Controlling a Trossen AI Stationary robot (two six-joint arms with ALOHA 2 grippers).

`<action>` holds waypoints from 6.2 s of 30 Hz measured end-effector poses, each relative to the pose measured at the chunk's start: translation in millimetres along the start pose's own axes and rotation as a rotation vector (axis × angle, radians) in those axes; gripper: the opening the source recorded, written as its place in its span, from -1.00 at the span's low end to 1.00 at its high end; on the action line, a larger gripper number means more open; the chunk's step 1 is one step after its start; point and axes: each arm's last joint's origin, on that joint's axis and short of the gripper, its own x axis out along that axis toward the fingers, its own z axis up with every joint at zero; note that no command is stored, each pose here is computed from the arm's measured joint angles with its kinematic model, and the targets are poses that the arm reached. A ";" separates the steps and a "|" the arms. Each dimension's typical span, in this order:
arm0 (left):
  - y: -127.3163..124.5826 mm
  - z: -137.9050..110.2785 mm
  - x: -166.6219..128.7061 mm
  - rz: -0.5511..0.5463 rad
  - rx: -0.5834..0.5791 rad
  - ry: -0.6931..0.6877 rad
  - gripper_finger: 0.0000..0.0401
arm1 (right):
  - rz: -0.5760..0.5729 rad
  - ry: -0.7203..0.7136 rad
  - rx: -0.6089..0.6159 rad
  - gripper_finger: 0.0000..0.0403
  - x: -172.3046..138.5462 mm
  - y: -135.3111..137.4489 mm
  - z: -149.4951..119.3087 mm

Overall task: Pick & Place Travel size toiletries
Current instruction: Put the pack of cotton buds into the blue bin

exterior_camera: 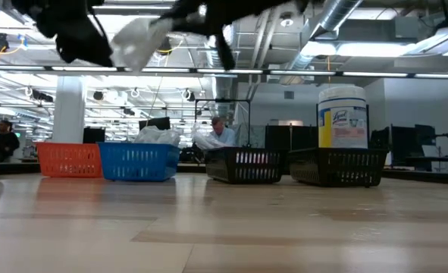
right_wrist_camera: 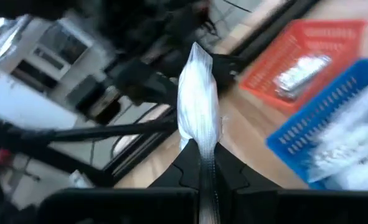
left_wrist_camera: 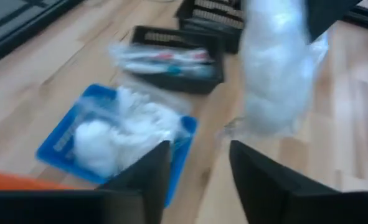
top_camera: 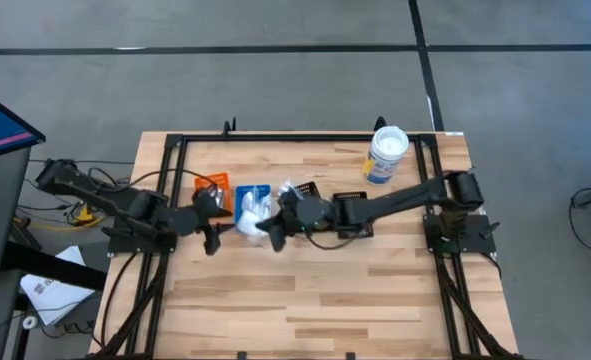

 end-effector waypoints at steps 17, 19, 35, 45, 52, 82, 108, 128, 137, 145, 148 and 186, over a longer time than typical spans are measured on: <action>39.7 -39.6 63.0 0.226 0.279 0.364 -1.00 | -0.236 -0.069 0.046 -1.00 40.9 -11.7 24.4; 38.0 -41.4 69.4 0.227 0.287 0.381 -1.00 | -0.300 -0.058 0.022 -1.00 38.4 -7.7 25.4; 31.5 -40.3 96.5 0.195 0.338 0.348 -1.00 | -0.345 -0.041 -0.028 -1.00 34.3 2.1 17.8; 31.1 -32.8 90.9 0.207 0.352 0.276 -1.00 | -0.396 -0.053 0.063 -1.00 36.4 -20.8 35.4; 33.2 -28.0 86.5 0.236 0.316 0.231 -1.00 | -0.430 -0.041 0.084 -1.00 35.2 -24.5 34.3; 35.2 -33.9 104.1 0.230 0.319 0.289 -1.00 | -0.437 -0.020 0.053 -0.99 34.8 -20.5 27.3; 35.8 -38.7 128.7 0.241 0.348 0.292 -1.00 | -0.424 0.048 0.141 -0.99 66.3 -49.1 5.1; 25.4 -33.0 118.2 0.186 0.349 0.227 -1.00 | -0.523 0.077 0.129 -0.99 49.7 -48.5 11.2; 11.6 -30.3 109.9 0.354 0.414 0.092 -1.00 | -0.644 0.144 0.210 -0.98 41.6 -56.9 2.4; 1.1 -21.5 109.6 0.235 0.446 0.008 -1.00 | -0.630 0.115 0.203 -0.93 43.0 -54.6 3.6; 0.8 -18.5 110.6 0.202 0.446 -0.010 -1.00 | -0.627 0.118 0.184 -0.95 43.1 -54.5 3.8; -0.5 -22.7 136.3 0.204 0.495 -0.023 -1.00 | -0.467 0.187 0.016 0.28 18.8 -18.0 18.8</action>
